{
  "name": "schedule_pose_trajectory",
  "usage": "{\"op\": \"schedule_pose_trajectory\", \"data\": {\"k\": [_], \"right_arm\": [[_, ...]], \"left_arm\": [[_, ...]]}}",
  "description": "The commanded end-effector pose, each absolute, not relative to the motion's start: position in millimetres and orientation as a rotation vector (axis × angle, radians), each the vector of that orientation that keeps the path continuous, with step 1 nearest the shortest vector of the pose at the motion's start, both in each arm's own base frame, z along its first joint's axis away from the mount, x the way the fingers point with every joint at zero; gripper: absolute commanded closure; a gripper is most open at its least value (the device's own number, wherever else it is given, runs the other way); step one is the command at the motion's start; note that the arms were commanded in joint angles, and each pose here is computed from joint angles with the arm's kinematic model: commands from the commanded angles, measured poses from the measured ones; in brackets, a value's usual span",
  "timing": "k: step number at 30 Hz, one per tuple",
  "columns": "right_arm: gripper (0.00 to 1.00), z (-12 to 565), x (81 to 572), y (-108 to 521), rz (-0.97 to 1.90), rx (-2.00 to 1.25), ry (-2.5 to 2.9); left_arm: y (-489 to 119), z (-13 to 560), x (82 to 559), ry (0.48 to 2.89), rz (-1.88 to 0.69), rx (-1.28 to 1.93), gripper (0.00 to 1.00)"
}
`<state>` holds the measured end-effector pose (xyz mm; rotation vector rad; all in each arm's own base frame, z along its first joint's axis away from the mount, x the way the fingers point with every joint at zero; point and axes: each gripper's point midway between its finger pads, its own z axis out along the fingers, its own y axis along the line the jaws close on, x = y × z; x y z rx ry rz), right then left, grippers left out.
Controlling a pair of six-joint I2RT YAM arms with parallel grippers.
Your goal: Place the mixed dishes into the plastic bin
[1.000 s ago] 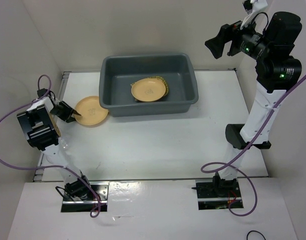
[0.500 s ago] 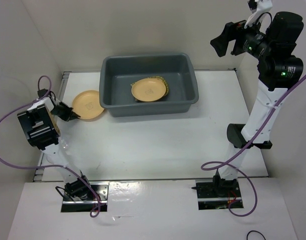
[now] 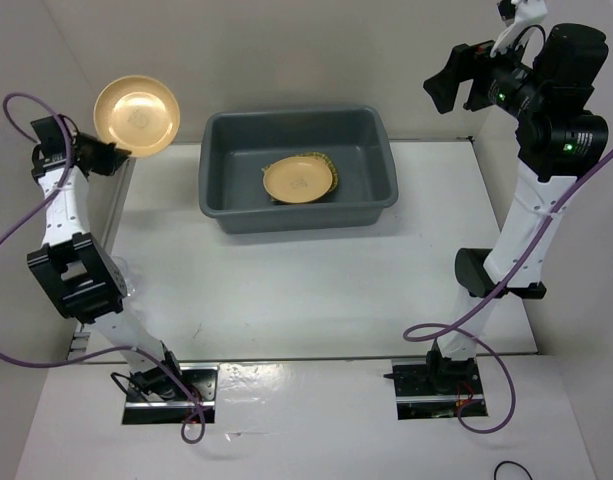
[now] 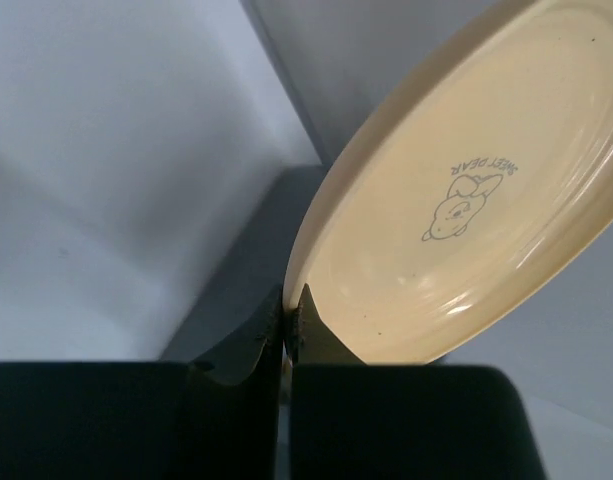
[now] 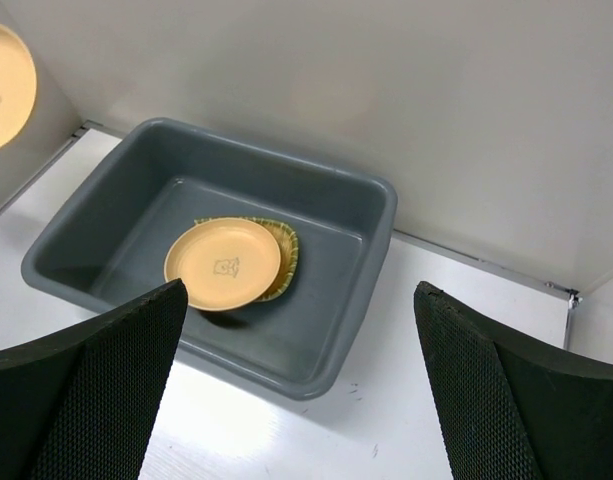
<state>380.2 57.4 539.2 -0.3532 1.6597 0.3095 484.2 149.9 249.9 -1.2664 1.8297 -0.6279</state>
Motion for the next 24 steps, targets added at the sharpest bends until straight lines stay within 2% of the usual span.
{"op": "schedule_pose_trajectory", "data": {"k": [1, 3, 4, 5, 7, 8, 11, 12, 13, 14, 19, 24], "right_arm": [[0.02, 554.0, 360.3, 52.5, 0.277, -0.334, 1.626], [0.02, 557.1, 356.3, 52.7, 0.275, -0.336, 1.617], [0.02, 557.1, 356.3, 52.7, 0.275, -0.336, 1.617], [0.02, 560.1, 352.2, 53.0, 0.273, -0.337, 1.608], [0.02, 557.7, 353.9, 52.9, 0.275, -0.336, 1.617], [0.02, 557.7, 353.9, 52.9, 0.275, -0.336, 1.617], [0.02, 557.8, 353.4, 54.4, 0.282, -0.343, 1.616], [0.02, 557.8, 353.4, 54.4, 0.282, -0.343, 1.616], [0.02, 557.8, 353.4, 54.4, 0.282, -0.343, 1.616], [0.02, 557.8, 353.4, 54.4, 0.282, -0.343, 1.616], [0.02, 560.5, 351.3, 54.5, 0.28, -0.344, 1.605], [0.02, 563.5, 347.2, 54.7, 0.277, -0.345, 1.596]], "left_arm": [[91.4, 299.6, 516.7, 1.775, -0.895, -1.122, 1.0], [55.0, 339.9, 535.9, 1.78, -0.923, -0.951, 1.0], [42.7, 320.1, 546.4, 1.863, -0.922, -0.957, 1.0], [13.1, 360.5, 555.0, 1.847, -0.954, -0.817, 1.0], [-16.6, 332.4, 570.0, 1.978, -0.958, -0.768, 1.0], [-47.0, 334.0, 572.8, 2.015, -0.98, -0.702, 1.0], [-89.2, 338.5, 581.9, 2.053, -1.029, -0.591, 1.0], [-109.5, 297.2, 594.2, 2.127, -1.07, -0.608, 1.0], [-124.2, 313.1, 582.4, 2.116, -1.155, -0.55, 1.0], [-135.0, 280.1, 585.6, 2.201, -1.16, -0.593, 1.0], [-183.5, 235.9, 578.4, 2.323, -1.115, -0.537, 1.0], [-192.6, 191.4, 576.3, 2.423, -1.049, -0.573, 1.0]]}}
